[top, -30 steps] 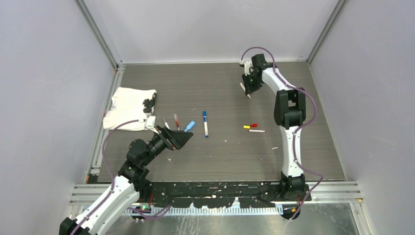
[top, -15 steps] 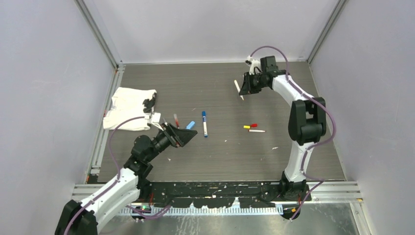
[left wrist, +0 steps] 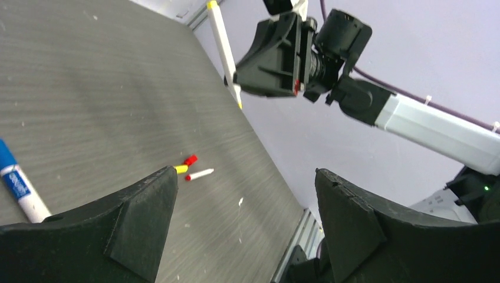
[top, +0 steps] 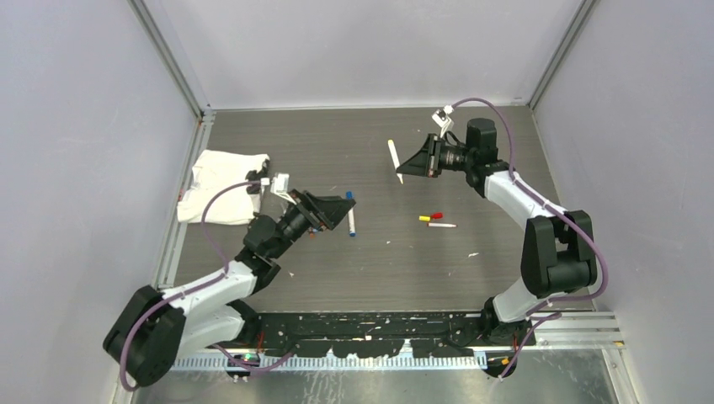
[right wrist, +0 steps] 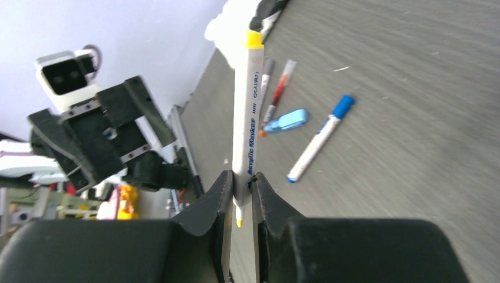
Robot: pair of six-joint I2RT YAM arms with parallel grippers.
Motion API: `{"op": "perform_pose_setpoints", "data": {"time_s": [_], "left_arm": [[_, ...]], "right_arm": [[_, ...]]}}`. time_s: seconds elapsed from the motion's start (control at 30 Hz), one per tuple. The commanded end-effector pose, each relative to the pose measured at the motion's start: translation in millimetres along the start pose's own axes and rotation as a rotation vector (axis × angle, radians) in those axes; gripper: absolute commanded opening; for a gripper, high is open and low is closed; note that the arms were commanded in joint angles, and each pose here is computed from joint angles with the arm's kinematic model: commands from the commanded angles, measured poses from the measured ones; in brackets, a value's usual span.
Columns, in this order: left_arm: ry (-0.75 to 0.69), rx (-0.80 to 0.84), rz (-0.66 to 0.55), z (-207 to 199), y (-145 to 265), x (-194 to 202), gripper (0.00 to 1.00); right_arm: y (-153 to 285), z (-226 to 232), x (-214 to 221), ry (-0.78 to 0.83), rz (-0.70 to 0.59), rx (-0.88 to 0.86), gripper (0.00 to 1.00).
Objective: Insert the pens into the pen caps
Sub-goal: Pick up the pen from the center of the board.
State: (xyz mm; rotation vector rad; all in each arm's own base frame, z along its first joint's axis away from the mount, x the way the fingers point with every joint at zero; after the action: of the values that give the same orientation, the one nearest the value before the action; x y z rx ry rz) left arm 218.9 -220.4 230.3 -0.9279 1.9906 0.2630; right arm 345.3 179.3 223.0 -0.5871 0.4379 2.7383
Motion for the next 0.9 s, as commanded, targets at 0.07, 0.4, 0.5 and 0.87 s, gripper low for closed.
{"op": "perform_pose_setpoints", "data": {"time_s": [0.07, 0.4, 0.5, 0.87], "left_arm": [[-0.049, 0.071, -0.217, -18.9, -38.0, -40.3, 0.85], [-0.004, 0.112, -0.269, -18.7, -91.7, -44.3, 0.74], [0.003, 0.115, -0.268, -18.5, -100.8, -44.3, 0.71], [0.036, 0.144, -0.223, -21.2, -113.7, -33.5, 0.48]], "right_arm": [[11.1, 49.0, 5.2, 0.078, 0.03, -0.22, 0.01], [-4.3, 66.2, 25.7, 0.097, 0.109, -0.285, 0.01], [-6.9, 69.1, 29.3, 0.102, 0.124, -0.293, 0.01], [-12.6, 73.5, 37.3, 0.108, 0.156, -0.311, 0.01]]}}
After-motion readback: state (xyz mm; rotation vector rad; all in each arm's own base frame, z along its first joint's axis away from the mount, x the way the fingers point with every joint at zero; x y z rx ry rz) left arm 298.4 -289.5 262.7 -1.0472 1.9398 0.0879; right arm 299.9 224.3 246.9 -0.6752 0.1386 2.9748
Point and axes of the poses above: each gripper's point midway between its finger pads, its own y axis back along the fingers, its own z axis along the line the jaws close on, x = y × z, the point moved 4 cm from there along y, back along the fingers, and after that the axes turned 14 degrees about -y, right-handed, at the moved point
